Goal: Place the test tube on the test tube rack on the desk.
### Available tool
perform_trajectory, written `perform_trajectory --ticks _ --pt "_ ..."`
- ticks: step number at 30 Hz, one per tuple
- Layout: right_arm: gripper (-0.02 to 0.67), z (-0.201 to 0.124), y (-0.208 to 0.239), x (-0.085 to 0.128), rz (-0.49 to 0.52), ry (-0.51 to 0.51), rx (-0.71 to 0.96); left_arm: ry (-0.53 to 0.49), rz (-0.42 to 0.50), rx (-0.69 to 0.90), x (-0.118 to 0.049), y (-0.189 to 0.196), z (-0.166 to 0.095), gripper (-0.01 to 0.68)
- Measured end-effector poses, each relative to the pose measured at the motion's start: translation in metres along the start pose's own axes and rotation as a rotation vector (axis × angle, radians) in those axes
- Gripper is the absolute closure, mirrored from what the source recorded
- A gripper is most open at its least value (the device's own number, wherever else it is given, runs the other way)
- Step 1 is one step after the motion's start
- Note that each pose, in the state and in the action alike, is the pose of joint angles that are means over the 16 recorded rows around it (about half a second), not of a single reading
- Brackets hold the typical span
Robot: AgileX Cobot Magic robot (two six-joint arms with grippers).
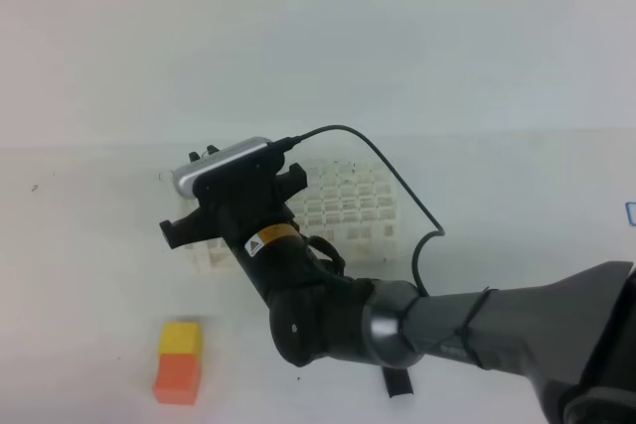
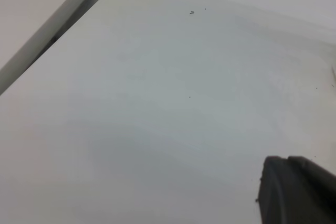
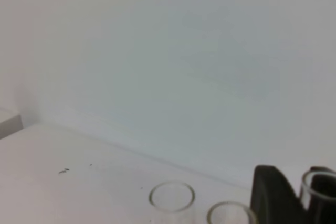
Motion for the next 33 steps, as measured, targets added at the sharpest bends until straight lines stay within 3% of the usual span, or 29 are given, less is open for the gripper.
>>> perform_trajectory --ticks 33 --pt "0.533 -0.021 0.0 0.001 -0.009 0.017 0.062 0.0 -0.001 -0.001 0.0 0.0 0.0 0.674"
Point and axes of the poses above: a point on each arm's last joint axis where the gripper is mounted, y pointing back along that axis away from the gripper, x along the wrist's bending axis when the last joint is at zero, z = x × y, the point moved 7 cm from there along -y, pointing out along that axis toward the gripper, and after that the axes turned 9 degrees about y, right-handed, at the moved point
